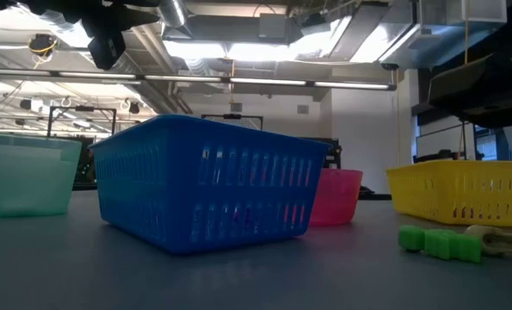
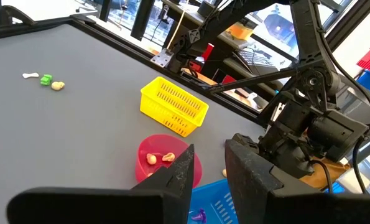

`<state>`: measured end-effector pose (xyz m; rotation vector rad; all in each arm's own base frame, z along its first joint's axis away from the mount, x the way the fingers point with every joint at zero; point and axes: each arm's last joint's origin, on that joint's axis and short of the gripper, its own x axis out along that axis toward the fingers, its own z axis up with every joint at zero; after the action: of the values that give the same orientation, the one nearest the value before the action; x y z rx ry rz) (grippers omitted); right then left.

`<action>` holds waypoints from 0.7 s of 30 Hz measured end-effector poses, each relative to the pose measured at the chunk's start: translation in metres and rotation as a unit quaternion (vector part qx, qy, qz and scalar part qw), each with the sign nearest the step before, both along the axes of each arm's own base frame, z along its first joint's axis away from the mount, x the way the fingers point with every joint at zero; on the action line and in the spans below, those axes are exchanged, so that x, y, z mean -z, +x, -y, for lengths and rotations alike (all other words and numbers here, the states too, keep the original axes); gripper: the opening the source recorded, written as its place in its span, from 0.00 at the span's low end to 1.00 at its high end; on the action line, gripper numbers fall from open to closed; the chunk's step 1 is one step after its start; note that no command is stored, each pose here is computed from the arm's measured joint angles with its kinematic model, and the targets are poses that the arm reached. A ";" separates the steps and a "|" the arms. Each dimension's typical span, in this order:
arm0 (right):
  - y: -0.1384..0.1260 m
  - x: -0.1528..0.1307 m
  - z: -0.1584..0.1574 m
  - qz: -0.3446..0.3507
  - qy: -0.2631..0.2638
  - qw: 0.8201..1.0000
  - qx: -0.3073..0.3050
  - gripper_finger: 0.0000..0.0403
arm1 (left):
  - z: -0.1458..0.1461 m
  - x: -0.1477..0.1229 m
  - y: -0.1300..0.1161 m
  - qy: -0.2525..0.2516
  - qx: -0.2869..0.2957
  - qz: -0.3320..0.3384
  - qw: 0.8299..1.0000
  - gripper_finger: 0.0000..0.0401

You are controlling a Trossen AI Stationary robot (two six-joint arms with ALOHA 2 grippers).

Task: Sort Halloween decoration
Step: Put the violet witch hat toy into the blue bin

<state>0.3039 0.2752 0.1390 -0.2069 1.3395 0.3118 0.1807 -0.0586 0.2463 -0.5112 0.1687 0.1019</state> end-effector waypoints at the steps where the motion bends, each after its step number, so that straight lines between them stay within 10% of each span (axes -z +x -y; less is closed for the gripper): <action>1: 0.000 0.000 0.000 0.000 0.000 1.000 0.000 0.13 | 0.000 0.000 0.000 0.000 0.000 0.000 1.000 0.19; 21: 0.002 -0.008 -0.002 -0.007 -0.007 1.000 0.000 0.13 | 0.000 0.000 0.000 0.000 0.000 0.000 1.000 0.19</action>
<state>0.3063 0.2769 0.1467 -0.2173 1.3558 0.3046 0.1807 -0.0585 0.2462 -0.5114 0.1687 0.1024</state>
